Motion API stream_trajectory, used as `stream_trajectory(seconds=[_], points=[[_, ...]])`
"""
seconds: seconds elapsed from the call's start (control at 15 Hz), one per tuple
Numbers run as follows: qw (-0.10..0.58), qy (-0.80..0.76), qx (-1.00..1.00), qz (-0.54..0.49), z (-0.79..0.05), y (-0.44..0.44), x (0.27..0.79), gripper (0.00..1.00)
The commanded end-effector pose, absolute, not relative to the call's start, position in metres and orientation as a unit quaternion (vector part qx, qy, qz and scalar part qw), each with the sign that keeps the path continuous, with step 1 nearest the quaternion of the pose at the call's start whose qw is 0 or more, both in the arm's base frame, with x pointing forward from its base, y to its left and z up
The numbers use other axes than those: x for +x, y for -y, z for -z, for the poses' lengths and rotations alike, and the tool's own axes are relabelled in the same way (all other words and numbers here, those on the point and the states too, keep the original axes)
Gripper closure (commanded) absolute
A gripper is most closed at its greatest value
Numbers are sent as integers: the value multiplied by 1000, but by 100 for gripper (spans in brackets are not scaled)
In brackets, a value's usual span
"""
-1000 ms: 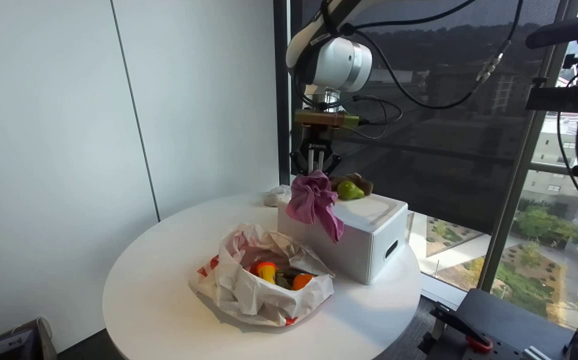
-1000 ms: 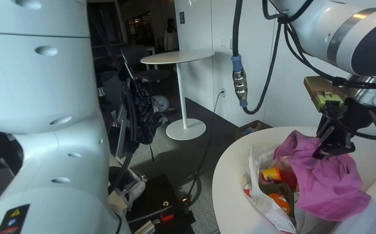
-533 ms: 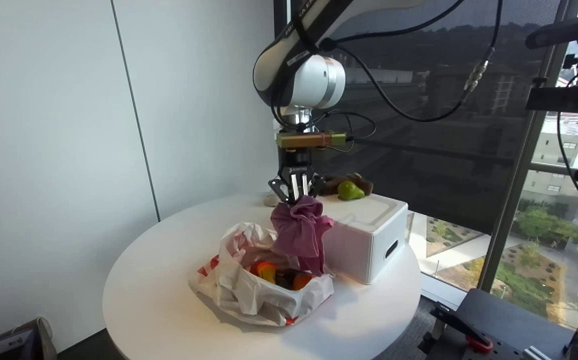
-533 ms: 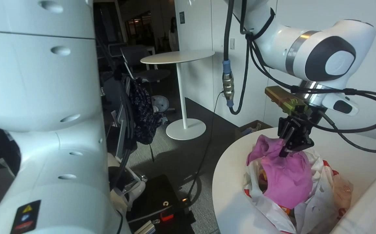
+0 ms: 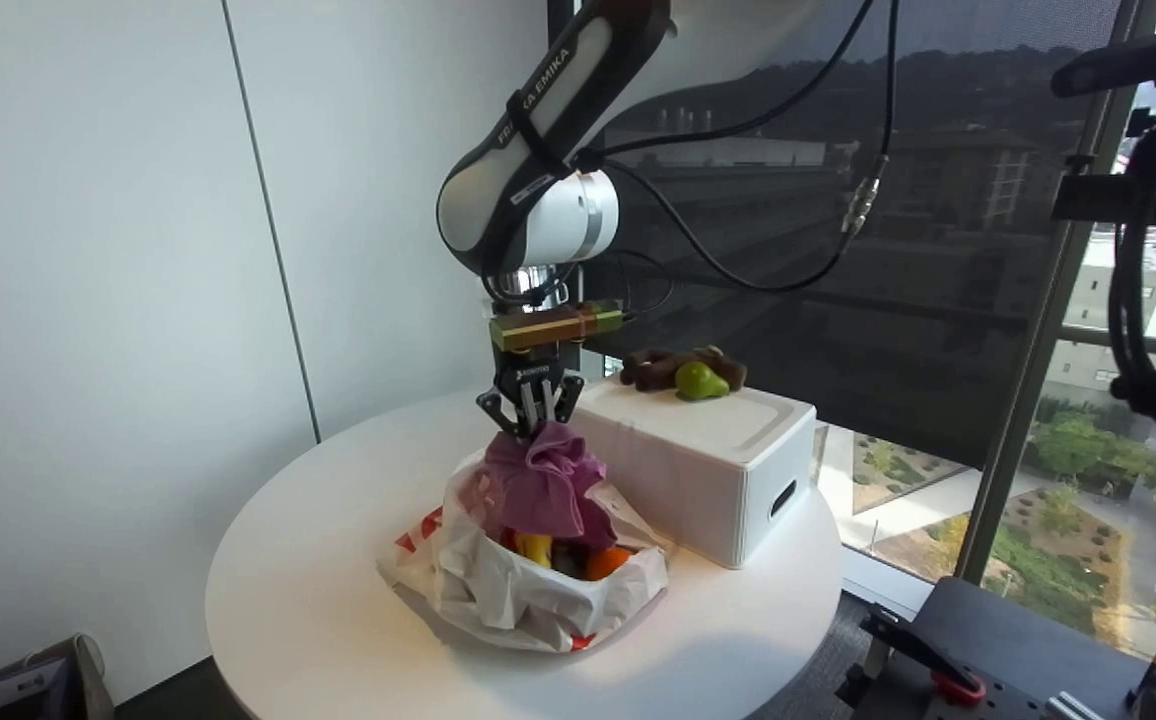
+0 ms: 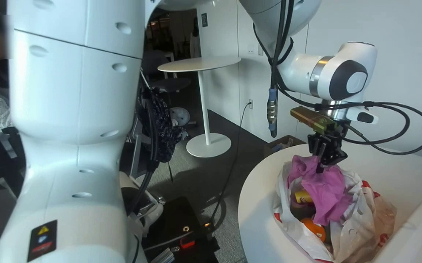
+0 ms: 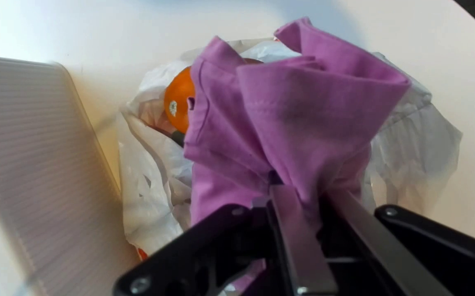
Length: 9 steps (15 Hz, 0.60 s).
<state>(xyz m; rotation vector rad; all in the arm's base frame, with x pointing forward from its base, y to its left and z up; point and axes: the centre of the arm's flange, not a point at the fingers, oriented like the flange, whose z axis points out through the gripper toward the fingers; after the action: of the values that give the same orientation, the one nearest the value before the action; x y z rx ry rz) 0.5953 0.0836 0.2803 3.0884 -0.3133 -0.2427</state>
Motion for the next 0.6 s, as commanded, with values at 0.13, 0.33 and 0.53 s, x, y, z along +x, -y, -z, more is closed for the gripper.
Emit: stream_trajectory(seconds=[0.13,0.33,0.53], points=[[-10,101,990,95,-267,-106,629,92],[-4,110,989,95,-254,-101,636,92],[7,122,988,95,-229,-81,645,90]])
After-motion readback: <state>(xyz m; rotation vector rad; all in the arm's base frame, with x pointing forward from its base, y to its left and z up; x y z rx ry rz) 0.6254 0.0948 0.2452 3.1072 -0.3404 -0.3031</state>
